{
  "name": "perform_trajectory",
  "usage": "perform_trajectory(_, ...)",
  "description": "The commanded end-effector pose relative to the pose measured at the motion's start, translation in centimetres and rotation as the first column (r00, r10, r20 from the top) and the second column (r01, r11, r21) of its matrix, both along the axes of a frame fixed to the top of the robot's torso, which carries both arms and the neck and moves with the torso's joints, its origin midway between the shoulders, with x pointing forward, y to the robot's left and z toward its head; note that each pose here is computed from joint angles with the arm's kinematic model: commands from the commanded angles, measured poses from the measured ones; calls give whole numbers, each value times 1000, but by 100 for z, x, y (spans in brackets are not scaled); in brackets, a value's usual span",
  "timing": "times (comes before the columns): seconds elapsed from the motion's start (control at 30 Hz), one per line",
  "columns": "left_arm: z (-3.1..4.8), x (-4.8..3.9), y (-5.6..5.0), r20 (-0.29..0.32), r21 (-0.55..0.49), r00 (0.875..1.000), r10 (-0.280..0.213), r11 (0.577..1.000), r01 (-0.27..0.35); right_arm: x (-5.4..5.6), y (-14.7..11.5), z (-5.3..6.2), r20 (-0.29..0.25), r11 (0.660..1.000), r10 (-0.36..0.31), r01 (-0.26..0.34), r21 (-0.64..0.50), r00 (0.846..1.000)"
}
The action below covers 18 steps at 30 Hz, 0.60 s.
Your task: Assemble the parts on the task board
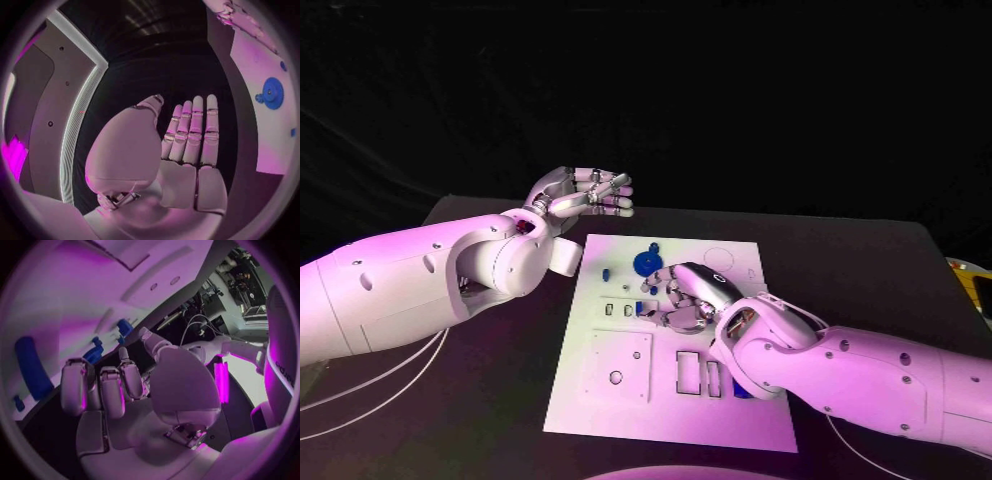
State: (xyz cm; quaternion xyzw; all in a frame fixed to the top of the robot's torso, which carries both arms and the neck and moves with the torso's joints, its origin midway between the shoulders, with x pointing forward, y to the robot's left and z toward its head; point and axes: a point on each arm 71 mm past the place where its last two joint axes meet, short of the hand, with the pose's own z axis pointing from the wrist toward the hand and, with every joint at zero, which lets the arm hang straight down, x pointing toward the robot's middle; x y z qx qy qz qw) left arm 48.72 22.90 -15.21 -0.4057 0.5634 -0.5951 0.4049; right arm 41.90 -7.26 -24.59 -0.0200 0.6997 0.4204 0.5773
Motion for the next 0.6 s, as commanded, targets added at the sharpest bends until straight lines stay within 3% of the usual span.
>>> perform_trajectory(0.03, -61, 13, -28, -29, 138, 996, -80, 987, 83, 18, -125, 177, -32, 982, 18, -11, 190, 999)
perform_trajectory(0.13, -132, 36, -15, -76, 245, 991, -108, 962, 124, 82, -326, 308, -87, 968, -27, 47, 245, 996)
perform_trajectory(0.37, -288, 56, -30, -192, 472, 970, -151, 852, 226, 269, -768, 577, -126, 951, -125, 155, 269, 984)
perform_trajectory(0.5, -380, 44, -79, -267, 608, 949, -167, 735, 300, 399, -1060, 713, -150, 933, -200, 235, 274, 968)
perform_trajectory(0.6, -437, 40, -124, -311, 702, 936, -164, 624, 343, 473, -1263, 784, -159, 919, -250, 286, 270, 955)
